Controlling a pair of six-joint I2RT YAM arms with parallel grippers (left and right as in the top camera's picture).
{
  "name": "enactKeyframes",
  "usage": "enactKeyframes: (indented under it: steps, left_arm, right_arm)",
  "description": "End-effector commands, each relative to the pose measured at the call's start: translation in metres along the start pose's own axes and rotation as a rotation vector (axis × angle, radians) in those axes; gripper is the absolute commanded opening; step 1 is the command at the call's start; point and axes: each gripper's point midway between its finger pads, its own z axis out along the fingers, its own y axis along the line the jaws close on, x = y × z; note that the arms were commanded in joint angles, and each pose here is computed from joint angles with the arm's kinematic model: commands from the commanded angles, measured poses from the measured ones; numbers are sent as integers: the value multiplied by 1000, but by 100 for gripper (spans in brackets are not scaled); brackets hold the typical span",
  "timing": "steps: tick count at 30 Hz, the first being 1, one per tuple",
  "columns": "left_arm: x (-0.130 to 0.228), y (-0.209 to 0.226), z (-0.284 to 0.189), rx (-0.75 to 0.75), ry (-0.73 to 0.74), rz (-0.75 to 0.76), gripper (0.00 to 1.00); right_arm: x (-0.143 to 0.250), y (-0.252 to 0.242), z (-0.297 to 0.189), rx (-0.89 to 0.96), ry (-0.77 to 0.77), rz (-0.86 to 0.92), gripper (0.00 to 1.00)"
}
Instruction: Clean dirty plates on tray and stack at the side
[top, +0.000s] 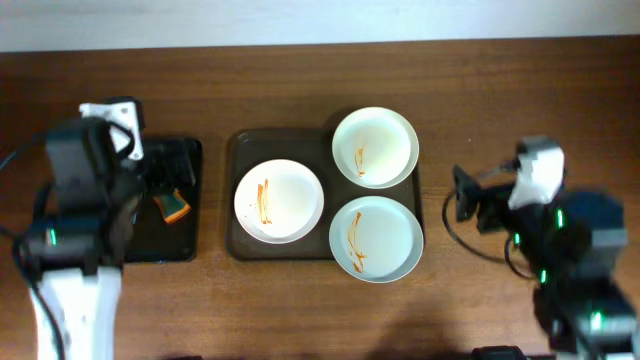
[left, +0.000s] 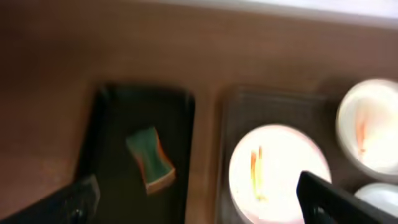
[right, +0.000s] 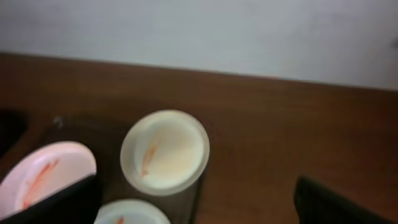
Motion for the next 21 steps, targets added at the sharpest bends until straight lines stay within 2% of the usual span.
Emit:
enactKeyframes:
  steps: [1, 4, 5, 7, 10, 12, 14, 15, 17, 18, 19, 21]
  left_arm:
    - [11, 0, 37, 1, 274, 24, 99]
    - [32, 0, 88, 10, 418, 14, 99]
    - [40, -13, 108, 88, 462, -5, 99]
    - [35, -14, 121, 96, 441, -8, 100]
    - [13, 4, 114, 31, 382, -80, 100]
    - [11, 19, 113, 2, 376, -106, 100]
    - [12, 34, 112, -56, 378, -108, 100]
    - [13, 36, 112, -72, 382, -104, 100]
    - [14, 37, 114, -72, 386, -105, 100]
    - [15, 37, 116, -73, 393, -106, 100]
    - [19, 37, 120, -73, 410, -106, 100]
    - [25, 37, 126, -74, 438, -108, 100]
  right_arm:
    - [-12, 11, 30, -98, 177, 32, 98]
    - [13, 32, 80, -274, 318, 124, 98]
    - [23, 63, 111, -474, 371, 254, 84]
    - [47, 94, 149, -504, 463, 336, 82]
    - [87, 150, 196, -378, 543, 330, 81]
    - [116, 183, 215, -246, 555, 263, 76]
    - [144, 199, 224, -172, 572, 186, 72]
    - [164, 204, 229, -131, 597, 163, 66]
    - [180, 205, 235, -118, 623, 151, 63]
    - [189, 204, 238, -111, 642, 147, 59]
    - [197, 209, 238, -135, 670, 151, 49]
    - [209, 214, 237, -157, 709, 170, 38]
